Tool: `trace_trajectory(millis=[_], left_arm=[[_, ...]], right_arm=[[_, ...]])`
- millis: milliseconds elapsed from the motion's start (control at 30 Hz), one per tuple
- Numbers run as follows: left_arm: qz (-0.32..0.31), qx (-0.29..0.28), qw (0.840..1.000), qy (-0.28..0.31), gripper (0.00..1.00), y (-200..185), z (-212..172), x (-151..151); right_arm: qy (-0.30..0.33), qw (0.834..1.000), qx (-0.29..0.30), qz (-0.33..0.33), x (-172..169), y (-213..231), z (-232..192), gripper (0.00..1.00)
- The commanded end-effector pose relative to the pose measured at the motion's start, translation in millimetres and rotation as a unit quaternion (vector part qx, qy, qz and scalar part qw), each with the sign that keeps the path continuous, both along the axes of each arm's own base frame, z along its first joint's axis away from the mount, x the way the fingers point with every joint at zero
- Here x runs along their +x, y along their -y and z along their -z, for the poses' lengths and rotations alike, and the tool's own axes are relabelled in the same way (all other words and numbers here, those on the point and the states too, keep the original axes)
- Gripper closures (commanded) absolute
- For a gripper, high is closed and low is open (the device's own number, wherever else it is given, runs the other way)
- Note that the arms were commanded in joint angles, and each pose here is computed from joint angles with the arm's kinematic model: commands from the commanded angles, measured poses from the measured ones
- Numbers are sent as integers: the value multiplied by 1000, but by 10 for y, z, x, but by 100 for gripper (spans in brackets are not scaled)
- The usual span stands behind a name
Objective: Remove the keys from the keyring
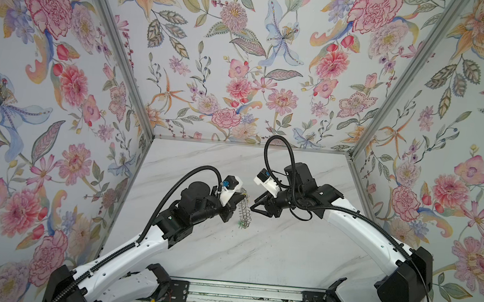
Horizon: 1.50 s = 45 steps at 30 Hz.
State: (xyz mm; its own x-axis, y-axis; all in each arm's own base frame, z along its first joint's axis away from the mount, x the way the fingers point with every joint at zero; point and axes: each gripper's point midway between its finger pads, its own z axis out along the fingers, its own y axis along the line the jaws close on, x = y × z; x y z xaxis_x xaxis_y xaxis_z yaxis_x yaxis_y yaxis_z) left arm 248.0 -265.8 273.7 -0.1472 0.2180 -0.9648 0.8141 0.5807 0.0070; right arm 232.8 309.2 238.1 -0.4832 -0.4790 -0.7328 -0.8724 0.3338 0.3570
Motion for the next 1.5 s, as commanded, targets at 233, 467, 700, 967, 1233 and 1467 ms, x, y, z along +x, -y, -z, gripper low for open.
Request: trace_trajectory(millis=[233, 467, 700, 967, 1233, 1467], left_arm=[[-57, -1, 998, 10, 99, -24, -201, 282], [-61, -12, 998, 7, 99, 7, -246, 309], [-58, -13, 998, 6, 99, 9, -276, 271], [-67, 5, 998, -3, 99, 14, -216, 319], [-61, 6, 998, -6, 99, 60, -198, 329], [-56, 6, 998, -7, 99, 100, -206, 318]], right_arm=[[40, 996, 72, 45, -23, -65, -300, 51], [34, 995, 48, 78, 79, -197, -2, 49], [49, 985, -10, 168, 459, -47, 210, 49], [104, 987, 21, 123, 323, -194, -59, 50], [179, 976, 64, 111, 253, -146, -301, 56], [169, 978, 82, 94, 315, -314, -280, 71]])
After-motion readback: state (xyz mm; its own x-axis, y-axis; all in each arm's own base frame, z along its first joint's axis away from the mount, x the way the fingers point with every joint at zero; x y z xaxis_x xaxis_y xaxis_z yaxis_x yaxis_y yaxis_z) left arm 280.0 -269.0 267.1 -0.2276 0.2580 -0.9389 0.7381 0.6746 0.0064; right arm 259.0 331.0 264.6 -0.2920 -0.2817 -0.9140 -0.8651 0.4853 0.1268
